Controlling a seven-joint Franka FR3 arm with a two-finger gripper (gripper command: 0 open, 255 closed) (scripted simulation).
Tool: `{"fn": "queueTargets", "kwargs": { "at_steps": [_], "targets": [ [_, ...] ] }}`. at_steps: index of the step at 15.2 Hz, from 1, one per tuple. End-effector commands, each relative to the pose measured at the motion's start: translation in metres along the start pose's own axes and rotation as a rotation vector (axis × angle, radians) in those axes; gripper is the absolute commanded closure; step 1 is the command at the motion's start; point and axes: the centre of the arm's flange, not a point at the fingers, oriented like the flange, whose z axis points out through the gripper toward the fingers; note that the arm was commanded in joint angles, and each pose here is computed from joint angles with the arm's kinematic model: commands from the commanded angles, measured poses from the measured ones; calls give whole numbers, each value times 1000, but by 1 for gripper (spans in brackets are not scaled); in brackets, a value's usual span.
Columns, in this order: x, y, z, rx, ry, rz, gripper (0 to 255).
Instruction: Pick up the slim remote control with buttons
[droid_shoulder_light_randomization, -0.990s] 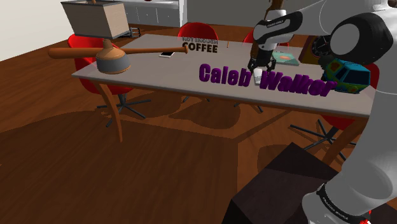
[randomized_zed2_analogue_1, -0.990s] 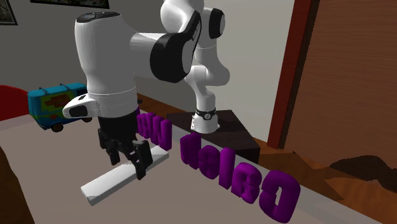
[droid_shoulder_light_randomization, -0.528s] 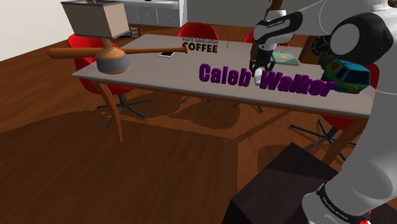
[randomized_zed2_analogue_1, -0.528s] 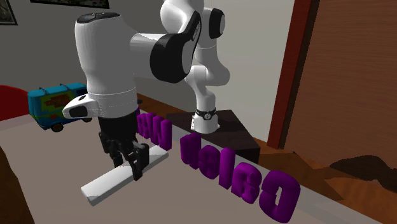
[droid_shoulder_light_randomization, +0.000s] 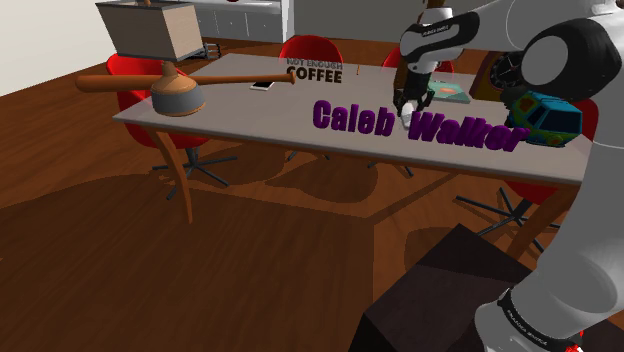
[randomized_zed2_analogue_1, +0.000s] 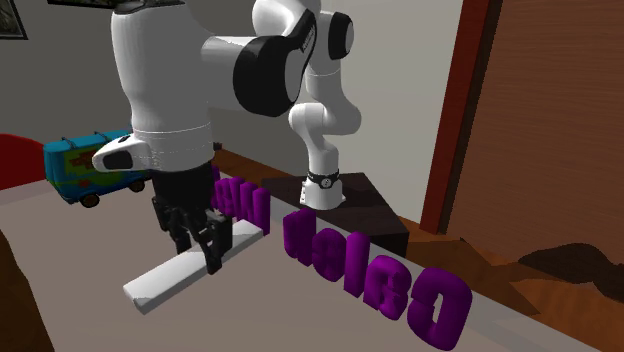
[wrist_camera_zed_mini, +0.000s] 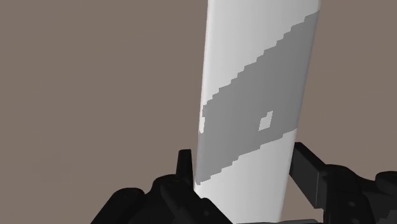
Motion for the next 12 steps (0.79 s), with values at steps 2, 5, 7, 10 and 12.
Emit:
{"fn": "queueTargets", "kwargs": {
  "at_steps": [2,5,7,10,12],
  "targets": [
    [0,0,-16,0,0,0,255],
    [0,0,-32,0,0,0,255],
    [0,0,-43,0,0,0,255],
    [0,0,-59,0,0,0,255],
    [0,0,-60,0,0,0,255]
  ]
}}
